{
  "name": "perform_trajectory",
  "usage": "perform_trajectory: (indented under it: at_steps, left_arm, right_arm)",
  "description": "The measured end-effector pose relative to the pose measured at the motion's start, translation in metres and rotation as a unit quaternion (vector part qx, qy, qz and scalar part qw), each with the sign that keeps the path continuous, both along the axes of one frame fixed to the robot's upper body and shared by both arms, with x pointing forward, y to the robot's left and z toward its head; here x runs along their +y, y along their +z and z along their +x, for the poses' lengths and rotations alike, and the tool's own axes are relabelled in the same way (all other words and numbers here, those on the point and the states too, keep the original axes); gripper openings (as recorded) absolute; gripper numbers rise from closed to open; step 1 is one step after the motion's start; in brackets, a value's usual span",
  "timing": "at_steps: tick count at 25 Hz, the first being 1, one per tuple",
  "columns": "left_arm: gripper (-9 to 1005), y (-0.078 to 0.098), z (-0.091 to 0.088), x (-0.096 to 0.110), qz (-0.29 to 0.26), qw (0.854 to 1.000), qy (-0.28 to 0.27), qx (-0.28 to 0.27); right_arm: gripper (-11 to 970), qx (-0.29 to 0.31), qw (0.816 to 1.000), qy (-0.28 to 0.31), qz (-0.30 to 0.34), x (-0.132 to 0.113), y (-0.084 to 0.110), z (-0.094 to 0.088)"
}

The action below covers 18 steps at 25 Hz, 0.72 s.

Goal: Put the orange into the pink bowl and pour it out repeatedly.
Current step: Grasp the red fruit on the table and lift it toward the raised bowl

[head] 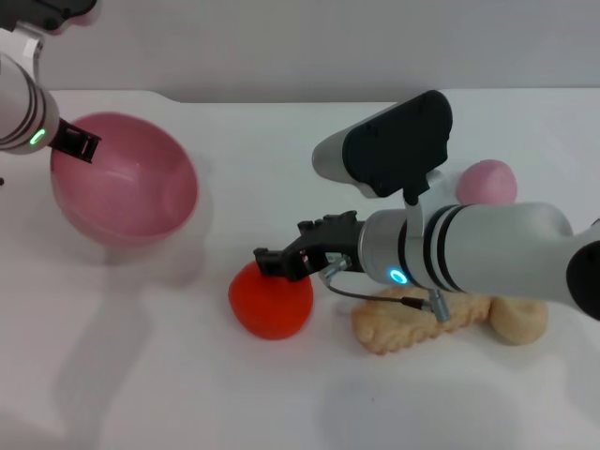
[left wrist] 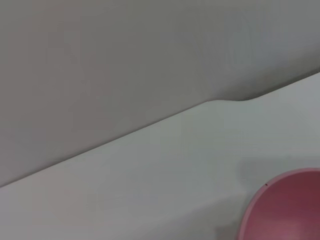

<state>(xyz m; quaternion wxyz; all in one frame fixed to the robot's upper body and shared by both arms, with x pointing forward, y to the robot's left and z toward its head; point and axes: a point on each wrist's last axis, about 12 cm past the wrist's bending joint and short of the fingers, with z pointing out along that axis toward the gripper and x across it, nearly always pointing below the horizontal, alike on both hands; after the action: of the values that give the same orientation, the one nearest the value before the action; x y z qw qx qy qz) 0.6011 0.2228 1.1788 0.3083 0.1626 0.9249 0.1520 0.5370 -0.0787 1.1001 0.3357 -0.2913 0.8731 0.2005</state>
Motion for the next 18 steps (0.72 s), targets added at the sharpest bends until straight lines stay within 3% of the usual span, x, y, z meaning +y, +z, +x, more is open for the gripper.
perform_trajectory:
  at_steps: [9,18]
  left_arm:
    - [46,0.003,0.006,-0.005,-0.003,1.000,-0.001,-0.006]
    - [46,0.001,0.005,-0.004,-0.002,1.000,0.000,-0.004]
  right_arm:
    - [679,0.010,1.000,0.025,0.000,0.012,-0.004,-0.005]
    - [624,0.034,0.999,0.035,-0.008,0.020,-0.019,0.002]
